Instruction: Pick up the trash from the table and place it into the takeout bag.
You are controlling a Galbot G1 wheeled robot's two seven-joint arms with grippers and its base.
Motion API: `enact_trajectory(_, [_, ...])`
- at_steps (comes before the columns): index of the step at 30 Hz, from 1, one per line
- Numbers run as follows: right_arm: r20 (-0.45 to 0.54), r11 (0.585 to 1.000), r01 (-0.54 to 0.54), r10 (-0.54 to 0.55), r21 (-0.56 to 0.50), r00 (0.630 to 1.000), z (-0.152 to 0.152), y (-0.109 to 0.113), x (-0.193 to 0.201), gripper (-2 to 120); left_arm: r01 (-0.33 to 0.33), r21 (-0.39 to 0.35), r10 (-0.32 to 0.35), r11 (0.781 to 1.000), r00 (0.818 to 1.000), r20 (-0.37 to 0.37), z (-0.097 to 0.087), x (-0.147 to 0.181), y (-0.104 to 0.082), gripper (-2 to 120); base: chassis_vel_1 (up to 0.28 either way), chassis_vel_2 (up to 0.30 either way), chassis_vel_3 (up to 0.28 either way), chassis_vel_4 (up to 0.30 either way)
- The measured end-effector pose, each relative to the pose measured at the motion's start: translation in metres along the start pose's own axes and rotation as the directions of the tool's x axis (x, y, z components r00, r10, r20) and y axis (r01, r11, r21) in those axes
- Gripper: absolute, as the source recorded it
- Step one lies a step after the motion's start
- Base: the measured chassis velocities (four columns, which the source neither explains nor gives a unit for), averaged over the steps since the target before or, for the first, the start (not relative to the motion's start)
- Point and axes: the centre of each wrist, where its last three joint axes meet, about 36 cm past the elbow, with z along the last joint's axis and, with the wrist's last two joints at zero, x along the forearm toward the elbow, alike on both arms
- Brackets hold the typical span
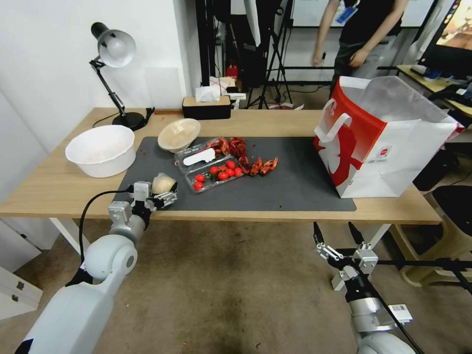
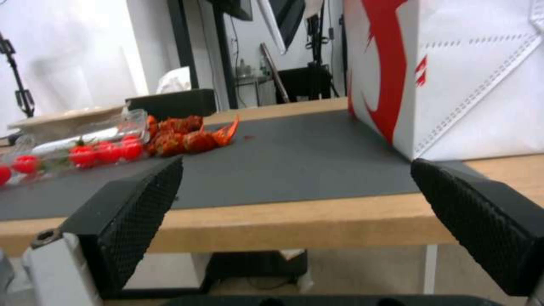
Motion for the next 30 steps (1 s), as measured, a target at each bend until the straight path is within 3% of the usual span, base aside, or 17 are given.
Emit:
enact_trajectory(11, [-0.021, 1.000, 0.012, -0.012, 0.006, 1.000, 0.0020, 0.0025, 0.0007, 100, 0.015, 0.005, -0.015, 1.000, 1.000, -0.020, 0.0010, -0.0026, 0.0023, 98, 0.000, 0.000, 0.000, 0.000])
enact_trajectory(18, [-0.034, 1.000, 0.016, -0.016, 0.005, 0.999, 0.0093, 0.0070, 0.0031, 100, 0.022, 0.019, -0.022, 1.000, 0.999, -0.027, 0.0059, -0.0049, 0.0000, 74, 0.000, 0.000, 0.000, 0.000])
enact_trajectory(20, [-0.033, 1.000, 0.015, -0.015, 0.009, 0.999, 0.0095, 0.0060, 0.0021, 100, 0.018, 0.023, -0.018, 1.000, 1.000, -0.009, 0.0070, -0.0068, 0.0019, 63, 0.000, 0.000, 0.000, 0.000])
enact_trajectory(28, [-0.029, 1.000, 0.014, -0.013, 0.010, 0.999, 0.0089, 0.0058, -0.0001, 100, -0.016, 0.043, 0.014, 0.999, 0.999, 0.040, 0.0073, -0.0047, 0.0026, 39, 0.000, 0.000, 0.000, 0.000])
enact_trajectory(30, [-0.031, 1.000, 0.016, -0.016, 0.008, 0.999, 0.0096, 0.0081, 0.0009, 100, -0.024, 0.045, 0.021, 0.999, 0.997, 0.068, 0.0062, -0.0029, 0.0044, 28, 0.000, 0.000, 0.000, 0.000])
